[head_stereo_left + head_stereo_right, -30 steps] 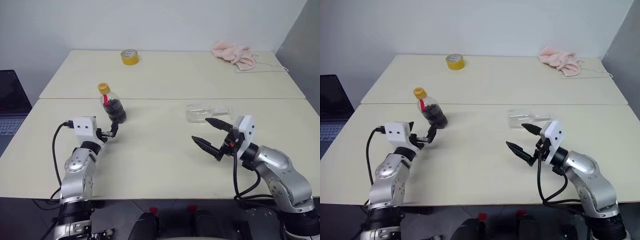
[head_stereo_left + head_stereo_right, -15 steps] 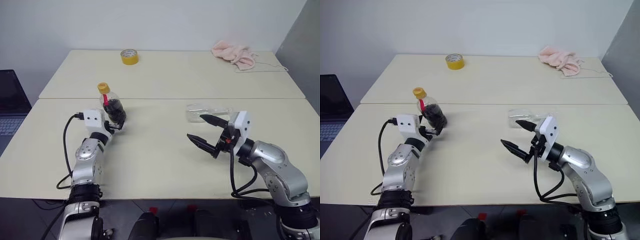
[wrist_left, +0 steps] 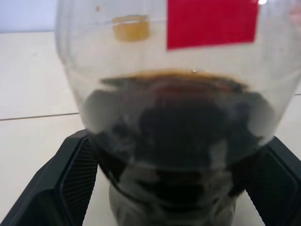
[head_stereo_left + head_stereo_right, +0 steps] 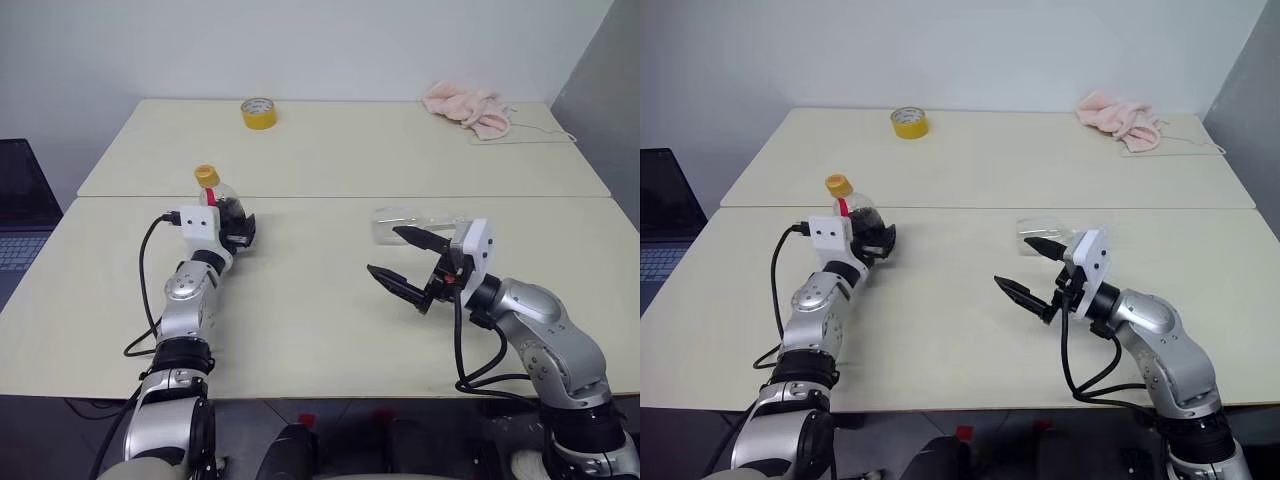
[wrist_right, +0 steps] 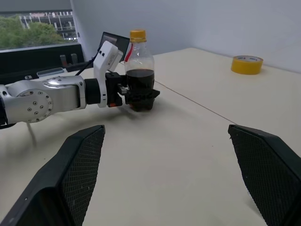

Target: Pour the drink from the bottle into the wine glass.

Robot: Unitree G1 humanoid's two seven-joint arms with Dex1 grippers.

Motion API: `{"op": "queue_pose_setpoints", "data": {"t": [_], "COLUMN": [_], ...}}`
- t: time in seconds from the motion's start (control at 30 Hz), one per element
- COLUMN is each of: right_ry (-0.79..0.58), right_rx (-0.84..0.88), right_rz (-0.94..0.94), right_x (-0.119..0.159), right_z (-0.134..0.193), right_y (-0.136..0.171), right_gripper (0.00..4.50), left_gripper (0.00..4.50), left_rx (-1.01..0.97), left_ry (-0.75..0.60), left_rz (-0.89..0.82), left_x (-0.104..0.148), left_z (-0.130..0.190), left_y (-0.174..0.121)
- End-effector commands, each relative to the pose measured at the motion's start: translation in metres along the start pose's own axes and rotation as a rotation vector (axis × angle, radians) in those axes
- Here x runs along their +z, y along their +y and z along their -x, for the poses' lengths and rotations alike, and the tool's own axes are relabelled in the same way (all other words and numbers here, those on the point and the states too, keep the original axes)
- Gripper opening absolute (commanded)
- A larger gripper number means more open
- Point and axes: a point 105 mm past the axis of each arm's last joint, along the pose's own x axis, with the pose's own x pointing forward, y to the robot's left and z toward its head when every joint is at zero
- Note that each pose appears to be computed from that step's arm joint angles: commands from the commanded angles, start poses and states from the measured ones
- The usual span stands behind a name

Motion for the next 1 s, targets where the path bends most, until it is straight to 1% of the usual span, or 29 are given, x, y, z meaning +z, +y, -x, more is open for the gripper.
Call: {"op": "queue_pose_setpoints", "data": {"t": [0.03,0.1,0.13,0.17,0.27,0.33,0.4,0.5,0.63,0.77,0.93,1.0], "right_ry": [-0.04,-0.041,-0.041,-0.041,-0.044,-0.047,-0.05,-0.056,-0.063,-0.081,-0.079,-0.063], "right_rx": [0.009,0.006,0.004,0.004,0.001,-0.002,-0.005,-0.01,-0.015,-0.024,-0.033,-0.049], "right_rz": [0.041,0.042,0.042,0.042,0.045,0.048,0.053,0.061,0.065,0.058,0.03,0.018], "right_x": [0.01,0.009,0.009,0.009,0.009,0.01,0.011,0.015,0.022,0.036,0.046,0.046], "right_z": [-0.002,-0.002,-0.002,-0.002,-0.003,-0.003,-0.004,-0.005,-0.006,-0.008,-0.022,-0.028], "right_y": [0.001,0.001,0.0,0.0,0.0,-0.001,-0.001,-0.002,-0.002,-0.002,0.001,-0.001], "right_gripper": [4.5,4.5,4.5,4.5,4.5,4.5,4.5,4.5,4.5,4.5,4.5,4.5], "left_gripper": [4.44,4.44,4.04,3.87,2.96,2.52,2.21,2.06,2.05,2.05,2.05,2.05], "left_rx": [-0.022,-0.027,-0.032,-0.036,-0.034,-0.029,-0.03,-0.028,-0.046,-0.085,-0.106,-0.164], "left_ry": [-0.047,-0.047,-0.047,-0.048,-0.05,-0.048,-0.052,-0.064,-0.077,-0.096,-0.062,-0.055], "left_rz": [-0.014,-0.009,-0.004,-0.001,-0.003,-0.001,-0.004,-0.005,-0.025,-0.045,0.033,0.043], "left_x": [0.013,0.013,0.012,0.012,0.012,0.012,0.013,0.018,0.03,0.047,0.045,0.045], "left_z": [-0.005,-0.005,-0.005,-0.005,-0.004,-0.003,-0.001,0.003,0.011,0.029,0.052,0.058], "left_y": [-0.004,-0.004,-0.005,-0.006,-0.005,-0.004,-0.005,-0.008,-0.019,-0.036,-0.055,-0.069]}}
